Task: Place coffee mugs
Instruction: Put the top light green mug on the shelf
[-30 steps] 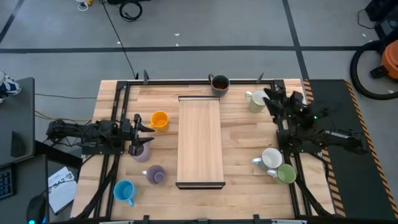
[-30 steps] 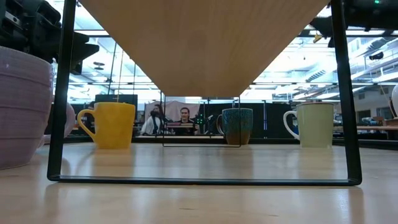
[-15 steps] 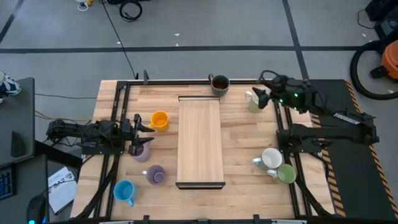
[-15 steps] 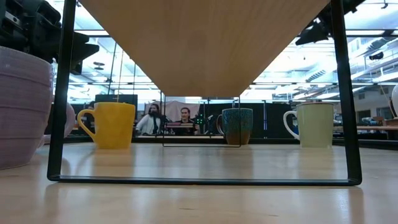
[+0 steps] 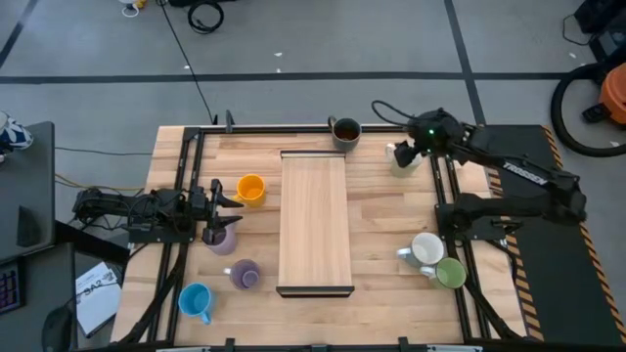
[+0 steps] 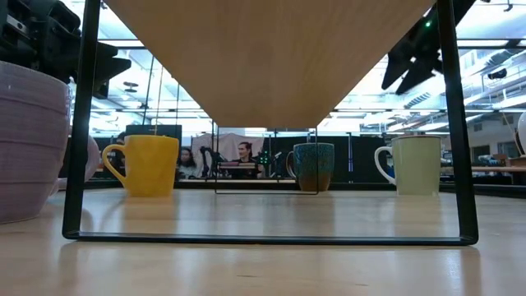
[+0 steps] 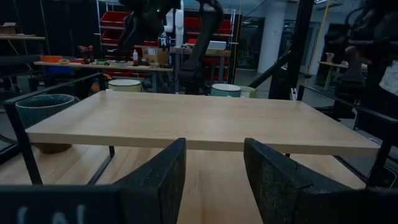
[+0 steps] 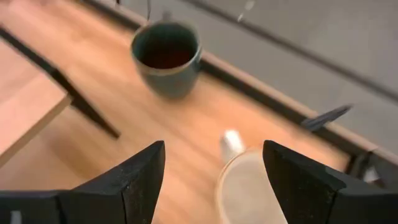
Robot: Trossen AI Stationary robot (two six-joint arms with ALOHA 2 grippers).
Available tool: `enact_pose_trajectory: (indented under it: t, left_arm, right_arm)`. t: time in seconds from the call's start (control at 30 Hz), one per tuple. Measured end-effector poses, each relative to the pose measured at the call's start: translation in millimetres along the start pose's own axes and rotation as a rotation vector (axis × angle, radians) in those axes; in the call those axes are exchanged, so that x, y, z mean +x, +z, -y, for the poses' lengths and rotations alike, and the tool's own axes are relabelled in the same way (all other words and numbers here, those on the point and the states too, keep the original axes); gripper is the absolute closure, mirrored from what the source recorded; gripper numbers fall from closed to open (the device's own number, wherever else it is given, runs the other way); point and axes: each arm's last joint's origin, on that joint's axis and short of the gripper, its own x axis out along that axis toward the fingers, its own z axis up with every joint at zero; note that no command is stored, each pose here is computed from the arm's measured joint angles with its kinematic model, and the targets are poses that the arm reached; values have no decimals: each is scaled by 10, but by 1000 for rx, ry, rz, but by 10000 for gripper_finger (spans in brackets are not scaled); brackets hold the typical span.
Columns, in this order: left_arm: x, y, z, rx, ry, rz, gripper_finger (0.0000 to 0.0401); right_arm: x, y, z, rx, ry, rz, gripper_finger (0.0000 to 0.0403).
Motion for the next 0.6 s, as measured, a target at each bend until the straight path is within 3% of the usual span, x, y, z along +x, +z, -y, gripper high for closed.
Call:
enact_pose_trajectory:
  t: [0.33,0.6]
  left_arm:
    - [0,0,0,0,0,0,232]
    - [0,0,0,0,0,0,232]
  right_arm:
    - [332,35,1,10,-57,-121,126]
    - [606,76,-26,-75,-72,-171,126]
